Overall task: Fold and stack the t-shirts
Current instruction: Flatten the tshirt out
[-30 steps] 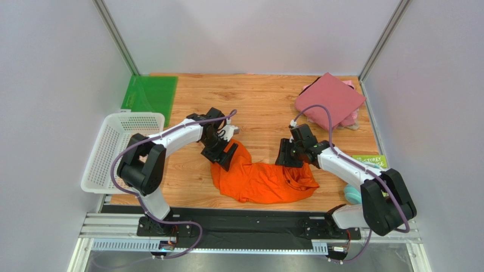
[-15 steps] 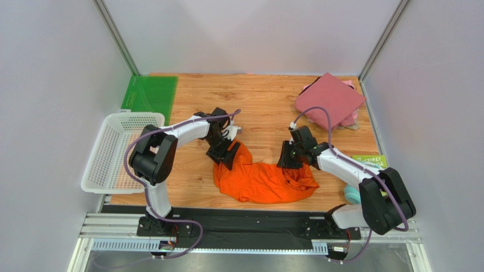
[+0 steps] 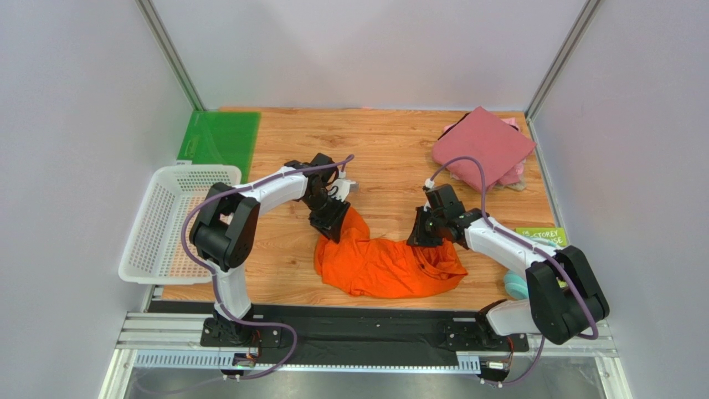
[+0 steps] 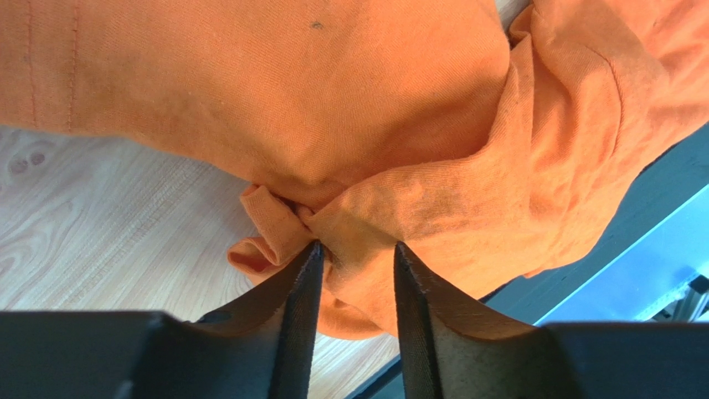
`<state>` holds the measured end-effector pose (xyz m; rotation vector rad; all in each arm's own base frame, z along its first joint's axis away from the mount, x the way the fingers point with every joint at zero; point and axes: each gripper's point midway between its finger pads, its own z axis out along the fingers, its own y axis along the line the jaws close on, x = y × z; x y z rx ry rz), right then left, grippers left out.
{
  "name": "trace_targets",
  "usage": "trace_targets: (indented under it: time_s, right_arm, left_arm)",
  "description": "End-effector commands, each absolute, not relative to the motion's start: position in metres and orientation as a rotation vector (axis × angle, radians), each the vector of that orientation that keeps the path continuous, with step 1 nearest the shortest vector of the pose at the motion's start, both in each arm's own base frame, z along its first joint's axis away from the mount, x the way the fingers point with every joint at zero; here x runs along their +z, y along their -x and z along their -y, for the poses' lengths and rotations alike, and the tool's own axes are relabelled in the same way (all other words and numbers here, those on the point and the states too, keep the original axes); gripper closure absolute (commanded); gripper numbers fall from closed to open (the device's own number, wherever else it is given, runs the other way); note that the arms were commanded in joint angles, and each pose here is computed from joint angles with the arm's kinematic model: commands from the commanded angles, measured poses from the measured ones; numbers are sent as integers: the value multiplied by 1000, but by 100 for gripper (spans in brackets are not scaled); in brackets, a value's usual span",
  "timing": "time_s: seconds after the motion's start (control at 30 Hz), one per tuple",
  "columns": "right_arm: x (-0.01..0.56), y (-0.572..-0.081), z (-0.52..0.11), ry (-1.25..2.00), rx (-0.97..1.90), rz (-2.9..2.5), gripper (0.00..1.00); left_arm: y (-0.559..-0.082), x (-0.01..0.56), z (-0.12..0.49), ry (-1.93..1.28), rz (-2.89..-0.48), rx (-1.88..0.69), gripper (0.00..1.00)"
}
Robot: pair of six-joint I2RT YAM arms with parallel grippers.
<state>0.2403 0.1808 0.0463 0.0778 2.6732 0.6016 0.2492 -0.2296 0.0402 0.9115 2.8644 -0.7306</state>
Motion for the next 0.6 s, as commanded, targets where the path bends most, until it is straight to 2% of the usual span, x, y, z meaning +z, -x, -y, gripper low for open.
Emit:
trace_targets:
  time_s: [0.0,0.07,0.13,0.23,0.57]
  right_arm:
    - [51,-247,-187,-89,651,-2634,98]
    - [51,-246,-187,-89,651,-2634,99]
    - [50,-246,-187,-89,651,-2639,100]
    - [50,-246,-187,-89,656,-2639,100]
    - [72,-252,-187,-84,661,-2582,100]
  left_arm:
    - [-253,55,236,-916,-2816,-772,62]
    - [-254,58,236,-914,-2808,-770,66]
    - [-255,59,235,-913,-2805,-755,75]
    - [-256,62,232,-919,-2792,-728,100]
    - [-266,78,229,-921,-2733,-680,100]
